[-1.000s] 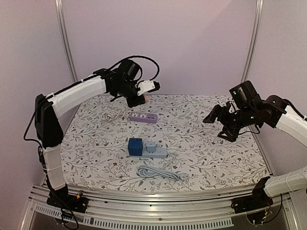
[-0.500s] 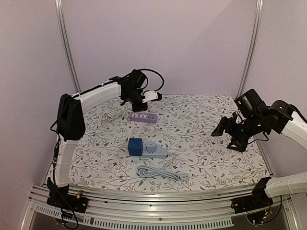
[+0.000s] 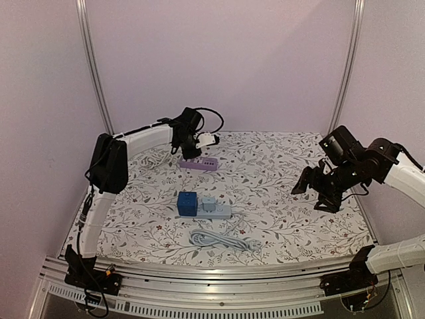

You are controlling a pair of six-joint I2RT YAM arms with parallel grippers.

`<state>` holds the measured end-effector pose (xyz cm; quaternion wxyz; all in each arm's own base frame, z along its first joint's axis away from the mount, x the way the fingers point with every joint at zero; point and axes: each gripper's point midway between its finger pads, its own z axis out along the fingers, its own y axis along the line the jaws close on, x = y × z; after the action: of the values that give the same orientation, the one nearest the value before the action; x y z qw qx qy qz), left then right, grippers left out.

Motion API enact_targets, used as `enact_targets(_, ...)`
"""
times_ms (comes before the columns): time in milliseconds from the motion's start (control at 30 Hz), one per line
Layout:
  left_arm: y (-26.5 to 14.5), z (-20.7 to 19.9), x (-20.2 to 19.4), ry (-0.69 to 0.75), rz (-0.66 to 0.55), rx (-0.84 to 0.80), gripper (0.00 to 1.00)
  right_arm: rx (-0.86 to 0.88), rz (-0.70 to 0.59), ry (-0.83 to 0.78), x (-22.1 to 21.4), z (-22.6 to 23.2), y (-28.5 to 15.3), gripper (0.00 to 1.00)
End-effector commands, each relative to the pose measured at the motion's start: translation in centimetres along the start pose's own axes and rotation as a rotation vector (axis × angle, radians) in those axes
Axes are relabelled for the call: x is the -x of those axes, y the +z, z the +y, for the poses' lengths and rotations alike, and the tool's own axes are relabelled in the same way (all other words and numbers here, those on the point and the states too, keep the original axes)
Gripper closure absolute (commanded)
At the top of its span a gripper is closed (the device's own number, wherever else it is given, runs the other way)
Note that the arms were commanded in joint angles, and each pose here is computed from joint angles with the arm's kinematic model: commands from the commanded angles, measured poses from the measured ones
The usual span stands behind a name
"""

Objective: Insert the plug

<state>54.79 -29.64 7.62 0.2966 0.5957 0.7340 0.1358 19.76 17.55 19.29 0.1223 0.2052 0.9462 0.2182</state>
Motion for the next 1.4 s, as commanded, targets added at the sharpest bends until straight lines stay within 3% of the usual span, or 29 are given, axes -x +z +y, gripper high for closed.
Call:
enact_targets(0, 1.0, 3.5, -1.0, -0.032, 0.027, 0.134, 1.00, -0.026, -0.002, -0.032, 0.4, 0.0, 0.0, 0.13)
enact_targets(200, 2.9, 4.3, -1.8, -0.040, 0.044, 0.190, 1.00, -0.054, 0.030, -0.097, 0.9, 1.4, 0.8, 0.13)
enact_targets(733, 5.1, 1.1, -4.5, -0.010, 0.085, 0.084, 1.00, -0.092, 0.087, -0.197, 1.8, 3.8, 2.6, 0.14)
enact_targets(1033, 1.9, -0.7, -6.0, 0.069, 0.167, 0.034, 1.00, -0.072, 0.089, -0.188, 1.7, 4.1, 2.7, 0.15)
enact_targets(1367, -3.5, -6.0, -7.6, 0.012, 0.230, -0.048, 1.00, 0.001, 0.048, -0.139, 1.5, 4.0, 2.1, 0.15)
